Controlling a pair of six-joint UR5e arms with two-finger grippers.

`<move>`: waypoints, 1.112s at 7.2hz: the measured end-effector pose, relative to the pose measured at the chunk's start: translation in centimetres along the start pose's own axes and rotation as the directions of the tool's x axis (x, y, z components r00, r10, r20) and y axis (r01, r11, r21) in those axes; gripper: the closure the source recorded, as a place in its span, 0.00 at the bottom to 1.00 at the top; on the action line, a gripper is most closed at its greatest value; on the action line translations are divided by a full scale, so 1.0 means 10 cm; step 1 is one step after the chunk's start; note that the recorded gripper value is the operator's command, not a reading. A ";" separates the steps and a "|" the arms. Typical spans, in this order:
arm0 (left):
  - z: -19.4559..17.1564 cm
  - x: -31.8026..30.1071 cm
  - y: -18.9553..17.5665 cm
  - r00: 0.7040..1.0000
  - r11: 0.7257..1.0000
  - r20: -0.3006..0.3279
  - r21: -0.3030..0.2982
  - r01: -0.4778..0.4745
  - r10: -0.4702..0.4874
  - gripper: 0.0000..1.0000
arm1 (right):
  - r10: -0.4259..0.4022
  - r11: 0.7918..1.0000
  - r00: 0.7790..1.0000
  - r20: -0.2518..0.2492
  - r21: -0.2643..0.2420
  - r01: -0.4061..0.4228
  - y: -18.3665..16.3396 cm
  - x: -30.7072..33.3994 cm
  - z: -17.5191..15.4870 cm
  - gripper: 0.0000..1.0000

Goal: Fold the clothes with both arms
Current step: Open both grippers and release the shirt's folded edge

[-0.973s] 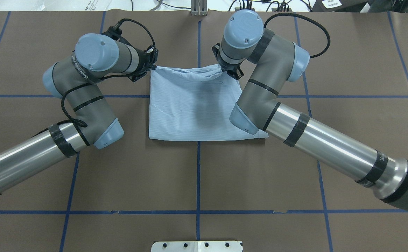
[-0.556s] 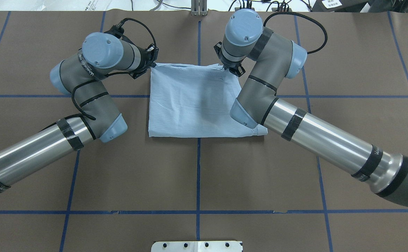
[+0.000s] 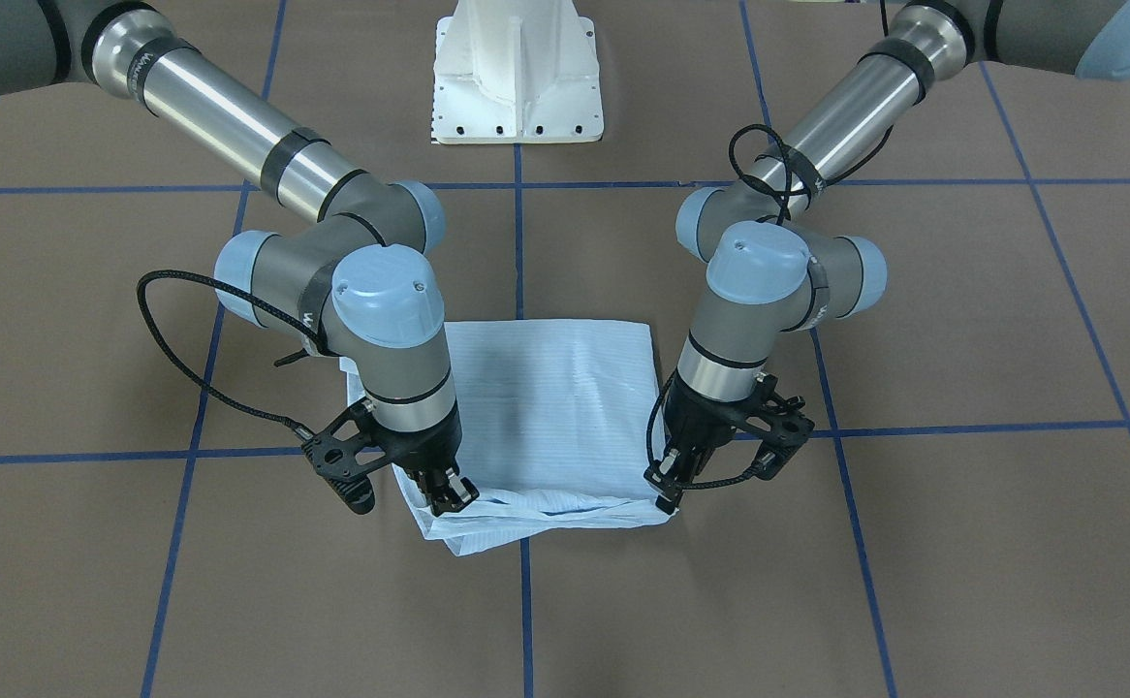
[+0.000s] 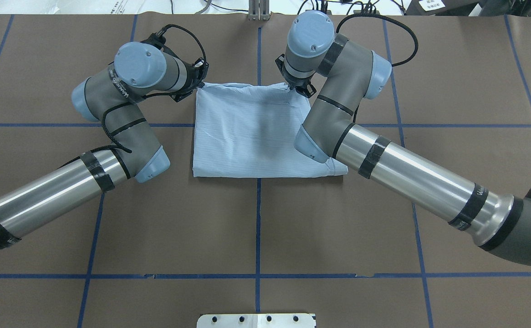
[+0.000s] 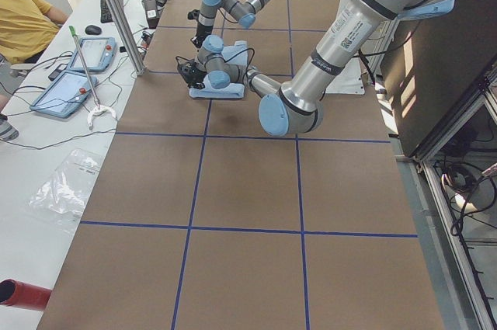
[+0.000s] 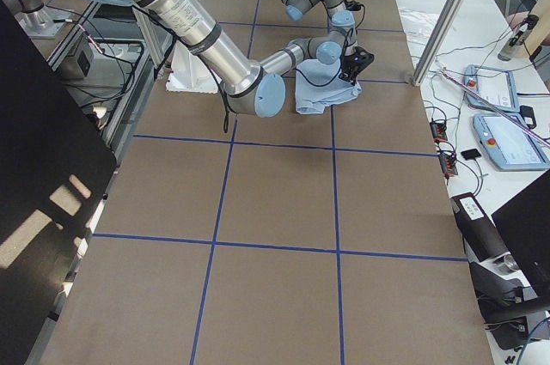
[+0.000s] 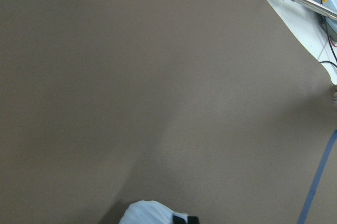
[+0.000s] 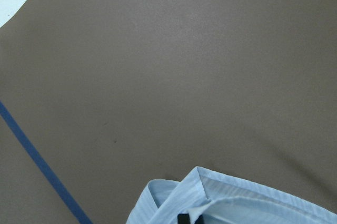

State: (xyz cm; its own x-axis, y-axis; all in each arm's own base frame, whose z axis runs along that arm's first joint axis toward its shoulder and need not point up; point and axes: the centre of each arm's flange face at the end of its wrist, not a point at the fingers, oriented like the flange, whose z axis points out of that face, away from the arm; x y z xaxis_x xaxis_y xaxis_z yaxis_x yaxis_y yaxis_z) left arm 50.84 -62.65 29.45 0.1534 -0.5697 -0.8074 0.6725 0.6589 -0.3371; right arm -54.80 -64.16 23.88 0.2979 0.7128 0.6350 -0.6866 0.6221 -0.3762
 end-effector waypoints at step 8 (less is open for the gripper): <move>-0.03 0.01 -0.25 0.998 0.999 -0.038 0.004 -0.045 0.046 0.30 | -0.080 0.997 0.997 -0.009 -0.014 0.080 -0.17 -0.11 -0.05 0.00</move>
State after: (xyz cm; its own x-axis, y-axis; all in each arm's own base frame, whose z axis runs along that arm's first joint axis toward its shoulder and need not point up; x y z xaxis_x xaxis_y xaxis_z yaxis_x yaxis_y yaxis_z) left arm 49.01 -64.23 30.03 0.1560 -0.5198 -0.8399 0.6676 0.6822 -0.2982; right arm -53.68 -65.83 23.51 0.3581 0.6635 0.6569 -0.6512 0.6817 -0.3336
